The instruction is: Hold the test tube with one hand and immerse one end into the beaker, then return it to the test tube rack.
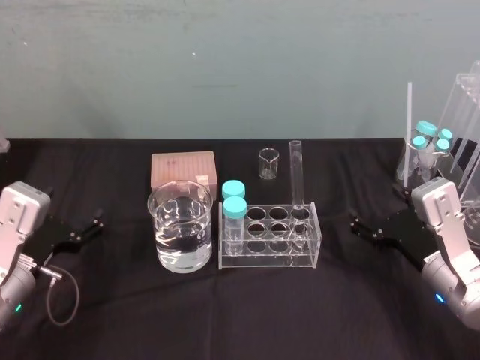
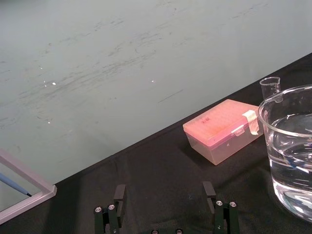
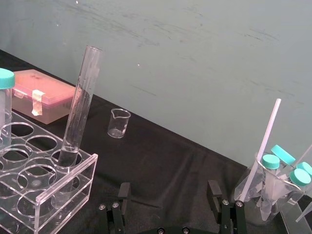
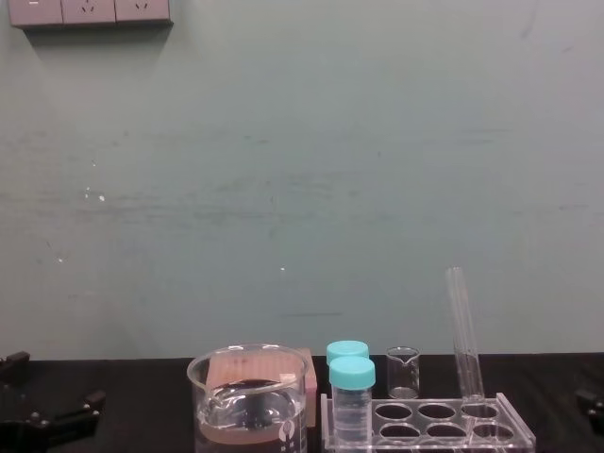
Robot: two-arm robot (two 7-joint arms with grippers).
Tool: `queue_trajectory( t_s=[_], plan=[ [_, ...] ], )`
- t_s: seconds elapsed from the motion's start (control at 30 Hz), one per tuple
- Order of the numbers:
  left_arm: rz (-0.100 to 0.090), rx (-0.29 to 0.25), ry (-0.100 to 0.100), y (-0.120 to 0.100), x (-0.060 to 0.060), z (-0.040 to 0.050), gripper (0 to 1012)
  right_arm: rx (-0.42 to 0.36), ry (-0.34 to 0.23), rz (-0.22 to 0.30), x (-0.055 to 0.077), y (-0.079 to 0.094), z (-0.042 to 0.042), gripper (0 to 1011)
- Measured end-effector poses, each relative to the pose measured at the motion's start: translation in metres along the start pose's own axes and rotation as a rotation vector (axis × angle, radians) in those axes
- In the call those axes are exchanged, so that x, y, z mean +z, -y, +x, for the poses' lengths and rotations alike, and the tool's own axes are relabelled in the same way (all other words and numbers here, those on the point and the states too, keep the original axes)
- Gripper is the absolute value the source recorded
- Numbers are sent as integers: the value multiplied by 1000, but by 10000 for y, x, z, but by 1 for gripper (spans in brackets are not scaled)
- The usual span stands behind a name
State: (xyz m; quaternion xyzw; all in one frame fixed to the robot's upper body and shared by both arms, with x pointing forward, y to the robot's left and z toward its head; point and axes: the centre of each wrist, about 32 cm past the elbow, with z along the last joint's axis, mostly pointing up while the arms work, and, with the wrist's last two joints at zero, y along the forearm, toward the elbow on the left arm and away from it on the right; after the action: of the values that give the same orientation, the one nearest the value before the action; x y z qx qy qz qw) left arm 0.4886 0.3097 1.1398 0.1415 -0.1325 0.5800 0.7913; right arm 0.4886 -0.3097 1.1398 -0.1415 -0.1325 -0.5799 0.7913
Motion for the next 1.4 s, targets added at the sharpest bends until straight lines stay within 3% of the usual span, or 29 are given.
queue_trajectory(
  t_s=[0.97,1.1,1.23,1.4],
  plan=[
    [0,0,0,0,0,0,1000,4,0,0,0,-1,7,1000],
    [0,0,0,0,0,0,1000,24,-55,5,7,-22,55,1000],
    [0,0,0,0,0,0,1000,50,-166,18,21,-60,119,1000],
    [0,0,0,0,0,0,1000,95,-249,24,43,-108,184,1000]
  ],
)
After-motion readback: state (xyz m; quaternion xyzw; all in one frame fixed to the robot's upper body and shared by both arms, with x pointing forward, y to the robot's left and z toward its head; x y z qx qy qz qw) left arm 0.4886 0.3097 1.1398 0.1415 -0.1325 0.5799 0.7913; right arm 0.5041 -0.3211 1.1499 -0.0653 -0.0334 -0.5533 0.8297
